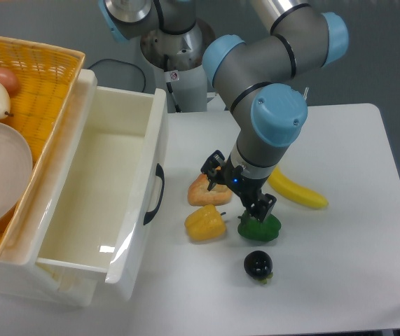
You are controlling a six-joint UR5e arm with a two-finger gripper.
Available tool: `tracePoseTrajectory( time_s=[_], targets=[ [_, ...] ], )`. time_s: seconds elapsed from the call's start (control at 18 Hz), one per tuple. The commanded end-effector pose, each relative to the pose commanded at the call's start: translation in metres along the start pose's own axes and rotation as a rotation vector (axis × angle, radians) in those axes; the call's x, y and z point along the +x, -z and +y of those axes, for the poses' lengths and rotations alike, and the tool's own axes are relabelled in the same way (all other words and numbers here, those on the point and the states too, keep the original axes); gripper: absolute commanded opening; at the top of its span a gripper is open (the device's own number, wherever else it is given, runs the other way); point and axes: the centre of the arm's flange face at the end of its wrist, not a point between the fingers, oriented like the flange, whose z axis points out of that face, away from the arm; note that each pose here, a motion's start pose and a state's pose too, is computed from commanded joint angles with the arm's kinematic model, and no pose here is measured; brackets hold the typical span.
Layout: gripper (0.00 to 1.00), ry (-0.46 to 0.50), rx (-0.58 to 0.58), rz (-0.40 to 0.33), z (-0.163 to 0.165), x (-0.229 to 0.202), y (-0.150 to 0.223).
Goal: Pick up the yellow pepper
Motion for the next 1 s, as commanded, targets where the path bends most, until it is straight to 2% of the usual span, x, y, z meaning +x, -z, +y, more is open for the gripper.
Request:
tracePoseTrajectory(
  time_s=[0.33, 0.72, 0.89, 1.0],
  targets=[
    [1.0, -0.047, -0.01, 0.009, 0.001, 0.008, -0.008],
    [1.0, -0.078, 0.028, -0.107, -0.004, 0.01, -0.016],
    [1.0, -0.071, 0.001, -0.113, 0.001, 0.008, -0.017],
    [1.0, -0.072, -0.007, -0.094, 0.002, 0.011, -0.03]
  ],
)
